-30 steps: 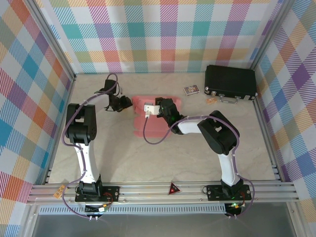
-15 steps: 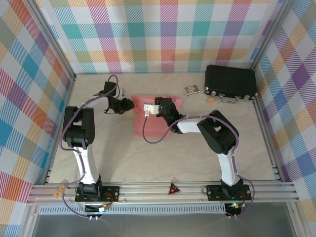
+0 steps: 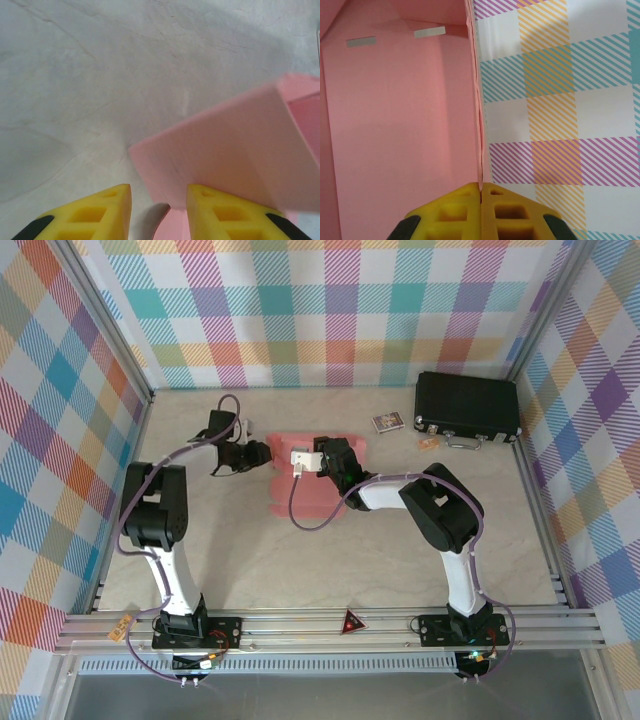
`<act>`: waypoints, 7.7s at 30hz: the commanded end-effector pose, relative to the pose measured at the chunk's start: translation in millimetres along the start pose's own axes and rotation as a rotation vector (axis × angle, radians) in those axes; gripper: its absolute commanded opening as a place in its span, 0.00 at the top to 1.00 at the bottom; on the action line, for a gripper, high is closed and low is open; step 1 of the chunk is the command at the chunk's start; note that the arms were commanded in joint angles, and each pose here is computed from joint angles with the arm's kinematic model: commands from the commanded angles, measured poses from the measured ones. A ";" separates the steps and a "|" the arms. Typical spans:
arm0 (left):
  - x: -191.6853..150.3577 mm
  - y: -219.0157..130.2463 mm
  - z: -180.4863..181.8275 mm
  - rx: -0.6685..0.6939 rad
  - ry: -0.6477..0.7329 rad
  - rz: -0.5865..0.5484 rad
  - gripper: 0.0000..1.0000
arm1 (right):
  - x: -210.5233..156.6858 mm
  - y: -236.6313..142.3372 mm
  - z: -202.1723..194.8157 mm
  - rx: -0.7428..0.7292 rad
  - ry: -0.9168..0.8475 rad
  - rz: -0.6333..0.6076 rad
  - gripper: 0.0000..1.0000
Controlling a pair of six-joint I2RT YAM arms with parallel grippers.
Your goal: Fold the paper box
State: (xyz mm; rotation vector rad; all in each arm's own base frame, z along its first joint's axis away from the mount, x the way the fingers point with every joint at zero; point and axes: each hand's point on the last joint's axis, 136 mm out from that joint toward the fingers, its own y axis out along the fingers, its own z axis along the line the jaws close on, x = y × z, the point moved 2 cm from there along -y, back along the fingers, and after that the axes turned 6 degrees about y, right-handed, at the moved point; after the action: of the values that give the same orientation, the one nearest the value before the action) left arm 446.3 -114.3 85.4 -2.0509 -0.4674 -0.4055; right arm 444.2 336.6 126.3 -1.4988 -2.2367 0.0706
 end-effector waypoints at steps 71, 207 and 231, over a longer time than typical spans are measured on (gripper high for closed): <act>14.5 8.5 -40.9 -0.308 -0.001 0.017 0.87 | 2.1 10.1 13.4 0.035 -0.022 0.022 0.98; -18.6 17.9 -28.0 0.188 0.300 -0.187 1.00 | 39.4 -23.9 17.4 0.068 0.064 -0.046 0.91; -23.7 1.2 -21.1 0.282 0.337 -0.230 1.00 | -40.8 -83.9 -72.4 0.188 0.865 0.049 0.34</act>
State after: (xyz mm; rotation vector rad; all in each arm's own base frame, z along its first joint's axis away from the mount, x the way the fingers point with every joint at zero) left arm 423.7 -130.4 77.1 -1.6147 -0.5253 -0.7107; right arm 412.5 274.0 214.7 -1.2350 -1.6810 -0.2980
